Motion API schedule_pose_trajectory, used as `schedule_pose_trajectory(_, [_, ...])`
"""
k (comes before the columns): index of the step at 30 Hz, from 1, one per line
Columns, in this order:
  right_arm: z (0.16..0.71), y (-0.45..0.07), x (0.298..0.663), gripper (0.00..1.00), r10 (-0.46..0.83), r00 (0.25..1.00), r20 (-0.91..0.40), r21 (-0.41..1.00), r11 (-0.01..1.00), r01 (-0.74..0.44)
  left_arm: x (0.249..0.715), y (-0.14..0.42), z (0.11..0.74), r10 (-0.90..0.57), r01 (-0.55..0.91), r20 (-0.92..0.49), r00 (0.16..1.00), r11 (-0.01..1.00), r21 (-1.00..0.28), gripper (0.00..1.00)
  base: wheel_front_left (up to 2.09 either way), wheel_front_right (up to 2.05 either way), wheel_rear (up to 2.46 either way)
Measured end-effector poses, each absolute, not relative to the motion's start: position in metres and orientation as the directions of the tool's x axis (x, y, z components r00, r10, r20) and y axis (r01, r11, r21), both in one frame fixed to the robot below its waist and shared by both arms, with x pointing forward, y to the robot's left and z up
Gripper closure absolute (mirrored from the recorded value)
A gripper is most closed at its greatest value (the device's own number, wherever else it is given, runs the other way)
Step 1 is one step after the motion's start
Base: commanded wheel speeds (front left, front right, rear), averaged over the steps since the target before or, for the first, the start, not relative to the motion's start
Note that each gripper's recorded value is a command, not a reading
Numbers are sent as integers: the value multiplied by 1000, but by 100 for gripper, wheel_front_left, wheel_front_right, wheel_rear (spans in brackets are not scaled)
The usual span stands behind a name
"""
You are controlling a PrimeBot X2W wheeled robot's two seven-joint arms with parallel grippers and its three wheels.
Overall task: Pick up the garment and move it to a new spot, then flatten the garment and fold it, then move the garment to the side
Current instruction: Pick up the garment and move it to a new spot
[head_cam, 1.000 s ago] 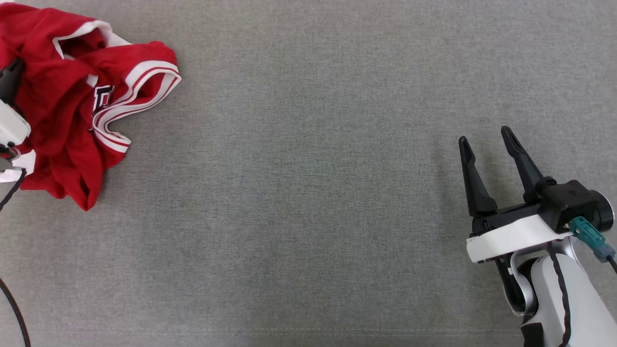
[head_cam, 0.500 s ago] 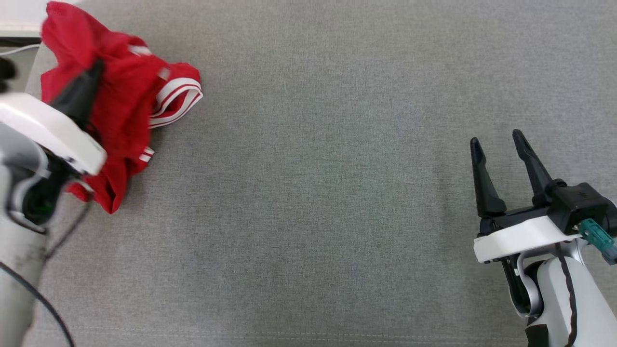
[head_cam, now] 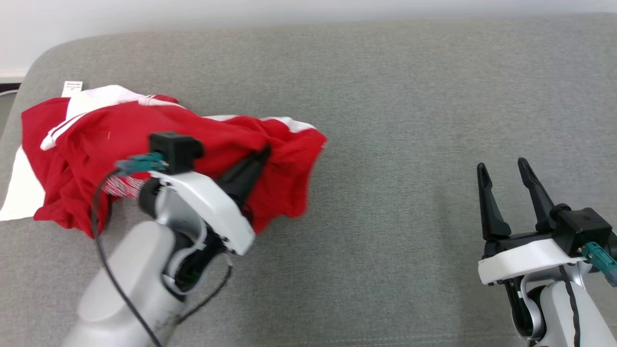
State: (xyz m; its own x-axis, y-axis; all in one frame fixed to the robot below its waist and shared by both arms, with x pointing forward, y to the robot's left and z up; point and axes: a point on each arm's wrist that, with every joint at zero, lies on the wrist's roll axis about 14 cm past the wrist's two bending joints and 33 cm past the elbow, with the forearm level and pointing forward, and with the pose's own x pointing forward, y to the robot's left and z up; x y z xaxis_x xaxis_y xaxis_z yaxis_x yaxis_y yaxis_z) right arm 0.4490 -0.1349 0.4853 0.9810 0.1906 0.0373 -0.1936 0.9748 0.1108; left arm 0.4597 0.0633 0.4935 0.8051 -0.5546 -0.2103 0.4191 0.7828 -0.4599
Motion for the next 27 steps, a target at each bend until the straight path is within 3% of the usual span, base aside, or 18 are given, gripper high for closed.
schedule_pose_trajectory(10, [488,-172,435,0,88,996,35,98,991,-91,429,-44,482,-742,572,-212,636,638,-516,100,0,0,0])
schedule_pose_trajectory(20, [486,-214,413,0,-28,999,14,81,996,27,438,-120,498,-833,701,-149,532,533,-475,100,0,0,0])
schedule_pose_trajectory(27, [473,-227,408,0,-70,997,-24,95,993,72,420,-139,448,-858,691,-254,447,512,-510,100,0,0,0])
